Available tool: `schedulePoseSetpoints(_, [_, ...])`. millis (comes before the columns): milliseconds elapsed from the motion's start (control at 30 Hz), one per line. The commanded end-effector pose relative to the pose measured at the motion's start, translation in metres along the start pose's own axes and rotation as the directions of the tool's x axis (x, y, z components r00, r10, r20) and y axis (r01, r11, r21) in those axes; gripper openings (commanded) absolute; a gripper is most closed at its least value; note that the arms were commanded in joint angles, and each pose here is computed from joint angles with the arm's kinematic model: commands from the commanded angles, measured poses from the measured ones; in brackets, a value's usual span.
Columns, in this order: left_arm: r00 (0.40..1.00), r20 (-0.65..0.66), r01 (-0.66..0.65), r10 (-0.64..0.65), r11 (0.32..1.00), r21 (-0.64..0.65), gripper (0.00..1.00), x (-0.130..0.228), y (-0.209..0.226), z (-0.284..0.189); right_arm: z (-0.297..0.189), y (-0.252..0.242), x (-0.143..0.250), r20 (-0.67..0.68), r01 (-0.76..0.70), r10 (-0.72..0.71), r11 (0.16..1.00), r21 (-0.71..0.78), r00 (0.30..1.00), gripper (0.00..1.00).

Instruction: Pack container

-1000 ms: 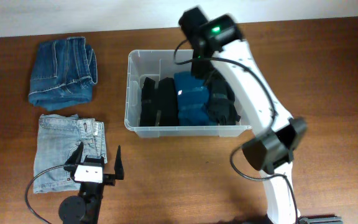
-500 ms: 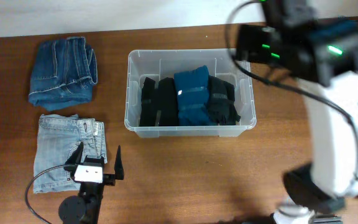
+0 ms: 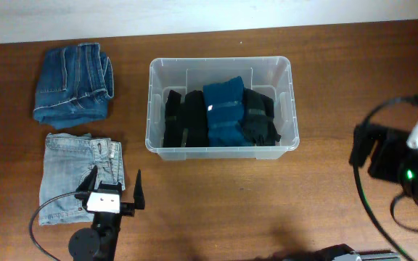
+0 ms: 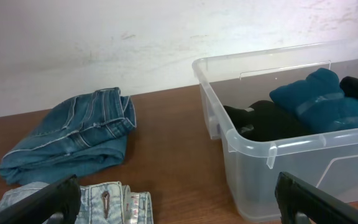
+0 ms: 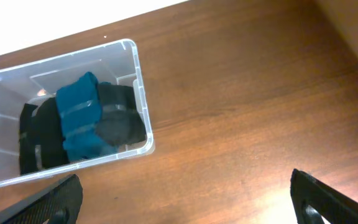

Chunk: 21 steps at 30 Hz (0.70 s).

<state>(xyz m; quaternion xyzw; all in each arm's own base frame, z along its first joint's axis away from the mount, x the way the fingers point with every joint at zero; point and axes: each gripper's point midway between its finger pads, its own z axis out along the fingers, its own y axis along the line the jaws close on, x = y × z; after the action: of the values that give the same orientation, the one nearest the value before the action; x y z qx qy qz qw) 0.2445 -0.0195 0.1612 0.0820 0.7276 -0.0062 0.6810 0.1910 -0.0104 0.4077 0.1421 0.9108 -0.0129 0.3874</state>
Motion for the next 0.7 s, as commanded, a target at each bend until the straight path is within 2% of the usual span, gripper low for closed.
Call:
schedulePoseSetpoints(0, [1.0,-0.001,-0.016,0.016,1.0,-0.01,0.99,0.001,0.002,0.0,-0.006,-0.001,0.015,-0.015,0.003,-0.004,0.999,-0.034,1.0,0.98])
schedulePoseSetpoints(667, [1.0,-0.001,-0.016,0.016,1.0,-0.01,0.99,0.001,0.002,0.0,-0.018,-0.013,0.015,0.042,-0.024,0.025,1.0,-0.02,0.999,0.98])
